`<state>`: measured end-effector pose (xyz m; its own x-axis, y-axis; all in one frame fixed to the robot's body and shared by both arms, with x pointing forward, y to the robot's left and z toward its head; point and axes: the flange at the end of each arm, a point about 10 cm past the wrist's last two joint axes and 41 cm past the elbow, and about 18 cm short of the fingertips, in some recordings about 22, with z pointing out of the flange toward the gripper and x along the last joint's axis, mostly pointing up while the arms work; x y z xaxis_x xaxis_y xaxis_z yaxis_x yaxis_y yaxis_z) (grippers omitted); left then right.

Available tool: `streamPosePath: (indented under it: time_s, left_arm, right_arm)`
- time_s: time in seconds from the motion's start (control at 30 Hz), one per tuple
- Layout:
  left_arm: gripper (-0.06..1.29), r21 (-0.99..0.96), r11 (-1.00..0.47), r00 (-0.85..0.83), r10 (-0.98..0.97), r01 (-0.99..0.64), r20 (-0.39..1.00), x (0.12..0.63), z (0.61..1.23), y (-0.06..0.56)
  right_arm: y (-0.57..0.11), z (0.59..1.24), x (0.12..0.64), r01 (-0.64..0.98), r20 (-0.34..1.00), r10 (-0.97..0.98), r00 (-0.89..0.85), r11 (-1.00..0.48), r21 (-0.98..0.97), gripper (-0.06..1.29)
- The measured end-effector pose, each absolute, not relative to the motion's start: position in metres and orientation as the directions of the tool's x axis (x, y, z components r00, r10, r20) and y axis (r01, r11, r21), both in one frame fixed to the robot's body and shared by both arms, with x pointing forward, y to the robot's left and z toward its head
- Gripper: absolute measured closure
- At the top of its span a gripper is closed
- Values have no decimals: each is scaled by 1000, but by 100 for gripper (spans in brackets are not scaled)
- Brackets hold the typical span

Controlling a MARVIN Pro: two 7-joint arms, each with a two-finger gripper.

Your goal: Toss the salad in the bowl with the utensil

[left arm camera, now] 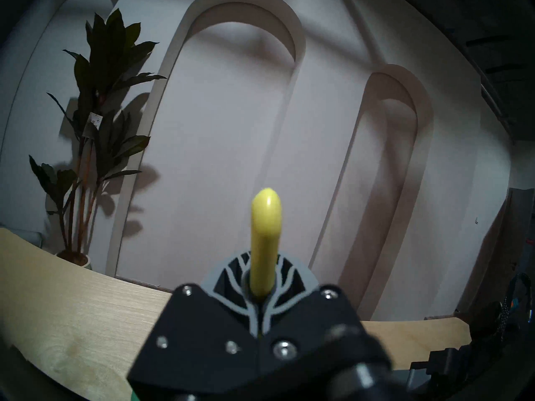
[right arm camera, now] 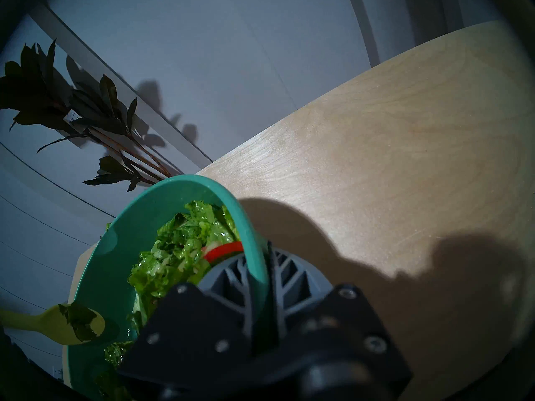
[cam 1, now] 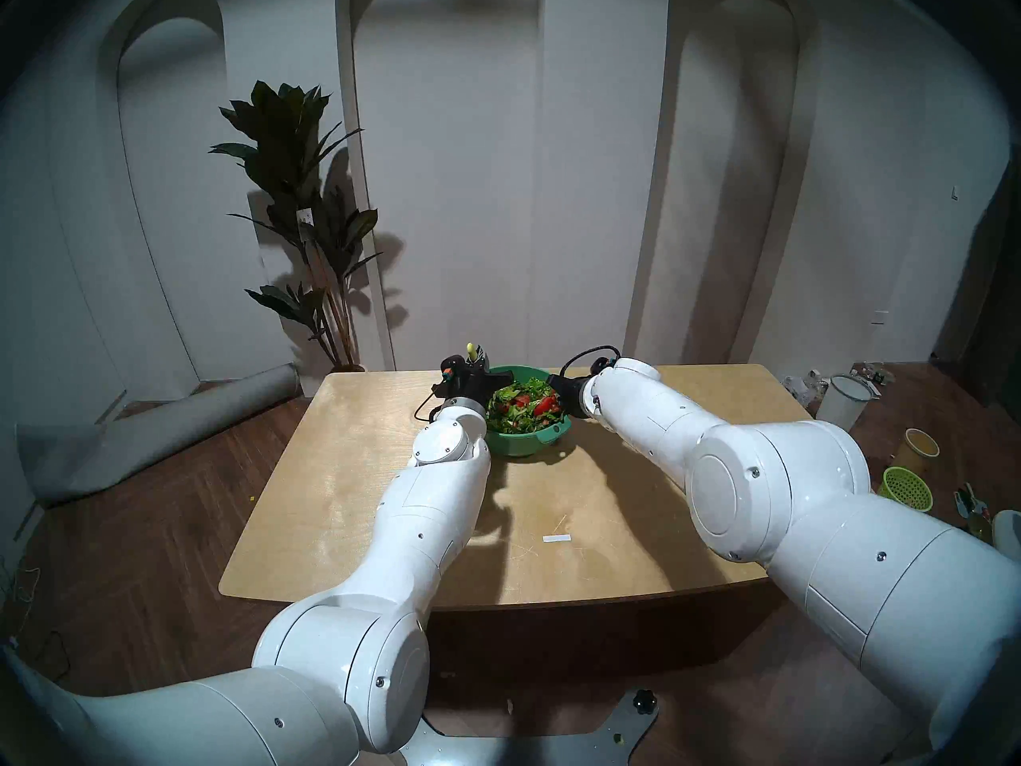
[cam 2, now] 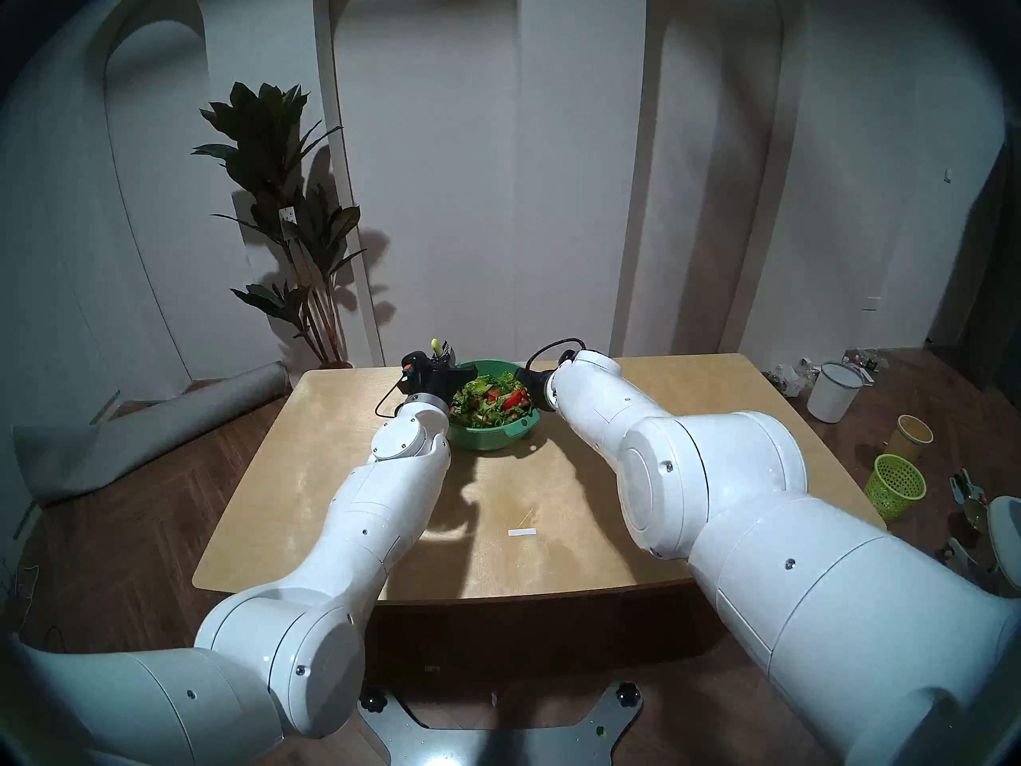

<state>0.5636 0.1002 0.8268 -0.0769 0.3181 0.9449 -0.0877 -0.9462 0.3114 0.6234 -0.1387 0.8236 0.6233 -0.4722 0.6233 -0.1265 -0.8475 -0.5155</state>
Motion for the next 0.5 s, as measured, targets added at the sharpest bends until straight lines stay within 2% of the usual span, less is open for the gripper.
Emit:
streamPosePath:
  time_s: [0.5]
  left_arm:
    - [126, 304, -945, 9, 307, 118, 952, 534, 797, 92]
  right_arm:
    - [-139, 824, 623, -126, 623, -472, 623, -847, -516, 113]
